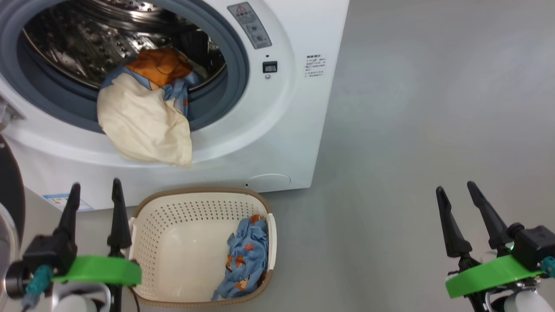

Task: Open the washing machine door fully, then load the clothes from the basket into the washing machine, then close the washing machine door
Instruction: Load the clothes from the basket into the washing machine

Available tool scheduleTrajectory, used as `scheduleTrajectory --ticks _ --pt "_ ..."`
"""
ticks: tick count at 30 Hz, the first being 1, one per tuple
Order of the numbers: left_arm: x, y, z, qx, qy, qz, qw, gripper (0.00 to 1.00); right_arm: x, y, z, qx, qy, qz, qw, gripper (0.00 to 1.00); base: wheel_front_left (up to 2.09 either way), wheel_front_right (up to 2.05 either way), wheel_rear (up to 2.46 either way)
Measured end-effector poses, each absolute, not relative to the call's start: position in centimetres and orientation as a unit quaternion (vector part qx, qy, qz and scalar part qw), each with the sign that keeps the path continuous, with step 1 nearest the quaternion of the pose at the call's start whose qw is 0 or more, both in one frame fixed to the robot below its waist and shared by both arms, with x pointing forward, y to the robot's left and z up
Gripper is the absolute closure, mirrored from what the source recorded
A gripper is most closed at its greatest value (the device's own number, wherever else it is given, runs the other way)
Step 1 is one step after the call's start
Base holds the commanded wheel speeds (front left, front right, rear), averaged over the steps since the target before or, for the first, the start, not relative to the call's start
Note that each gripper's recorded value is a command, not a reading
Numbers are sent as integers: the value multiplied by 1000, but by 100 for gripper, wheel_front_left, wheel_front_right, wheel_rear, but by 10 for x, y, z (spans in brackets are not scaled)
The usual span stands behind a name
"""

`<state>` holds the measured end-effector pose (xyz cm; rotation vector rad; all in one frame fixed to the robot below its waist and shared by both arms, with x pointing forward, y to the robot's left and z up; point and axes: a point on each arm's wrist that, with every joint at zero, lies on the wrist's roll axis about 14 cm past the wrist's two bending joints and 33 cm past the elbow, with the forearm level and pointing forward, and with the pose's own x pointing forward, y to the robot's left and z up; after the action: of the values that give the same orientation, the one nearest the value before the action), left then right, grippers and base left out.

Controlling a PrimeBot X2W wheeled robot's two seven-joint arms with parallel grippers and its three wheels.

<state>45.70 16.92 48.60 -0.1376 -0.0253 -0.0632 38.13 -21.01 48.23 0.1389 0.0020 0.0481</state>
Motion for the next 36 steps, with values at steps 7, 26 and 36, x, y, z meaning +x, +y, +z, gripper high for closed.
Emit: scheduleTrajectory --ticks 7,26,36 --pt "428 177 478 -70 0 -22 997 0 368 -210 482 72 2 22 997 4 0 0 0" --pt "396 187 478 -65 -2 -10 998 0 358 -214 483 73 1 15 997 0 0 0 0" --pt "395 186 465 -71 16 -10 997 0 360 -215 476 74 12 12 997 0 0 0 0"
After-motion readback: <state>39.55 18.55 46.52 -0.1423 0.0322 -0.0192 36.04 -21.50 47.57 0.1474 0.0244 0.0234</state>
